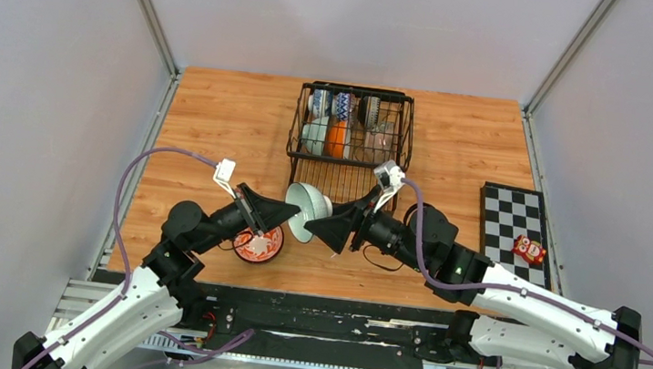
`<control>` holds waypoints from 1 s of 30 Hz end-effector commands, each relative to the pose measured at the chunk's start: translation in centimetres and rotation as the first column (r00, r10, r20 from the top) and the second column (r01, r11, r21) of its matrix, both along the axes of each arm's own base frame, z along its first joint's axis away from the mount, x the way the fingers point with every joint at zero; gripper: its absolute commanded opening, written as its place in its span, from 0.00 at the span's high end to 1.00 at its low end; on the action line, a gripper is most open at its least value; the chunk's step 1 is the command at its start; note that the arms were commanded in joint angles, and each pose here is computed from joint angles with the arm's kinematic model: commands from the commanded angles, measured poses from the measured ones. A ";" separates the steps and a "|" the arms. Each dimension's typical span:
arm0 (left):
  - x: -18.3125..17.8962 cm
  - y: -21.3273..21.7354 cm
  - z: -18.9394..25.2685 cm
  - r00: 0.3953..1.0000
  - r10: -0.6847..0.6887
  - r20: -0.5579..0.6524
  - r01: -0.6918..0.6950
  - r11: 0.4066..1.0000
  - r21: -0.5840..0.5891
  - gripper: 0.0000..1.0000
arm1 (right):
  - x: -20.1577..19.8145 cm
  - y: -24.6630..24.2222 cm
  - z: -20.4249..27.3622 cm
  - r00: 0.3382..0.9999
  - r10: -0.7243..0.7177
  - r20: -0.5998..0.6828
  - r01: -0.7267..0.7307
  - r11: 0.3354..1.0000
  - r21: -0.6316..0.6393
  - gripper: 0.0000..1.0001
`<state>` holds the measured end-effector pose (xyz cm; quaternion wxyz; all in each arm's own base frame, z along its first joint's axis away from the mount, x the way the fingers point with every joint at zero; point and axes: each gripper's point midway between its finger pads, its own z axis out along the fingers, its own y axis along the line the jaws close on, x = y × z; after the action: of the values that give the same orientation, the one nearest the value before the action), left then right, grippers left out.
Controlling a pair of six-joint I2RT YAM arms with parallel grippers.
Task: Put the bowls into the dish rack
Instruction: Turn the bowl upside down on the dish rack.
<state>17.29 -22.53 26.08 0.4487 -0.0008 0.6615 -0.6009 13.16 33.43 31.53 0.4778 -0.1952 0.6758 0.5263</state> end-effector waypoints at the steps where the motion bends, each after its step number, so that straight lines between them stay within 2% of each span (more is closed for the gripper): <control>1: -0.7 -0.1 1.3 0.998 -0.026 0.060 0.028 0.999 -0.035 1.00 | 0.3 0.7 1.5 1.000 0.010 0.027 -0.011 0.999 0.047 0.78; 2: -0.7 -0.1 1.3 0.998 -0.027 0.060 0.029 0.999 -0.036 1.00 | 0.4 0.8 1.4 1.000 0.006 0.024 -0.007 0.999 0.039 0.94; 3: -0.8 -0.1 1.3 0.998 -0.028 0.063 0.031 0.999 -0.037 1.00 | 0.5 0.9 1.3 1.000 0.003 0.024 -0.004 0.999 0.032 0.97; 12: -0.7 -0.1 0.8 0.998 -0.029 0.050 0.031 0.999 -0.028 1.00 | 1.3 0.1 1.5 0.998 -0.055 0.040 0.053 0.998 0.034 0.97; 14: -0.7 -0.2 0.6 0.999 -0.030 0.041 0.031 0.999 -0.025 0.98 | 1.4 0.0 1.6 0.997 -0.061 0.045 0.060 0.998 0.035 0.97; 24: -0.4 -0.1 0.3 1.000 -0.013 0.023 0.013 1.000 -0.007 0.70 | 1.9 -1.3 1.8 0.992 -0.110 0.068 0.109 0.994 0.014 0.97; 30: -0.2 0.2 0.5 1.000 0.006 0.023 -0.007 1.000 0.019 0.45 | 1.9 -1.9 2.7 0.988 -0.122 0.094 0.121 0.992 0.016 0.97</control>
<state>17.33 -22.47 25.12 0.4446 -0.0050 0.6695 -0.5950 14.63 32.48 30.53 0.5027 -0.1891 0.6918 0.4827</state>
